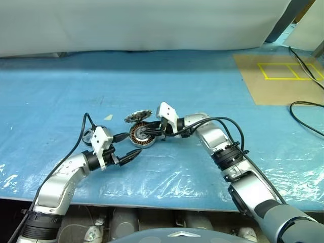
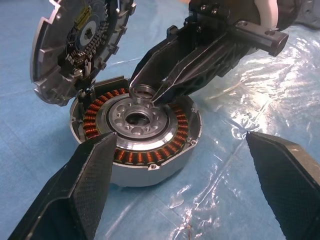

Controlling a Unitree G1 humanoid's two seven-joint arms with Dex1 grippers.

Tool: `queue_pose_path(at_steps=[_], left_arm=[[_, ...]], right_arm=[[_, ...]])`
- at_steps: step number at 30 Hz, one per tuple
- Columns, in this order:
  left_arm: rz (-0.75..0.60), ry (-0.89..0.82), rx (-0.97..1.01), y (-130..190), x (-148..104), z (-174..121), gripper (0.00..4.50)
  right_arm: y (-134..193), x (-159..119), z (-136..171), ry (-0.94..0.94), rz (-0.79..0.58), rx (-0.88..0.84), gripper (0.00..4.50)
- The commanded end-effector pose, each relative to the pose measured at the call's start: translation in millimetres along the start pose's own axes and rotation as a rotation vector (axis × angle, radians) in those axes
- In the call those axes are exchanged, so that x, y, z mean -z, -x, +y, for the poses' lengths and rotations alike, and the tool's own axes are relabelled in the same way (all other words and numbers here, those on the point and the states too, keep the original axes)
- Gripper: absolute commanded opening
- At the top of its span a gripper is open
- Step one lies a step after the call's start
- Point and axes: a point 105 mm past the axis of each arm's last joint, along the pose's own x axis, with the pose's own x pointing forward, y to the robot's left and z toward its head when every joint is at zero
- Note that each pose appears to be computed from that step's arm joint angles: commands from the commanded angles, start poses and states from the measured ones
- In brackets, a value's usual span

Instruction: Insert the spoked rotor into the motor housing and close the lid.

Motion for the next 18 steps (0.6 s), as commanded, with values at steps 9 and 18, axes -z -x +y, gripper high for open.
queue_pose_path(at_steps=[9, 18], left_arm=[[-0.039, -0.026, -0.006, -0.4, -11.0, -4.3, 4.36], [-0.041, -0.025, -0.004, -3.1, -10.1, -4.2, 4.36]], right_arm=[[-13.3, -6.4, 4.4, 0.092, 0.003, -0.028, 0.66], [-10.8, -12.3, -4.5, 0.104, -0.01, -0.007, 0.66]])
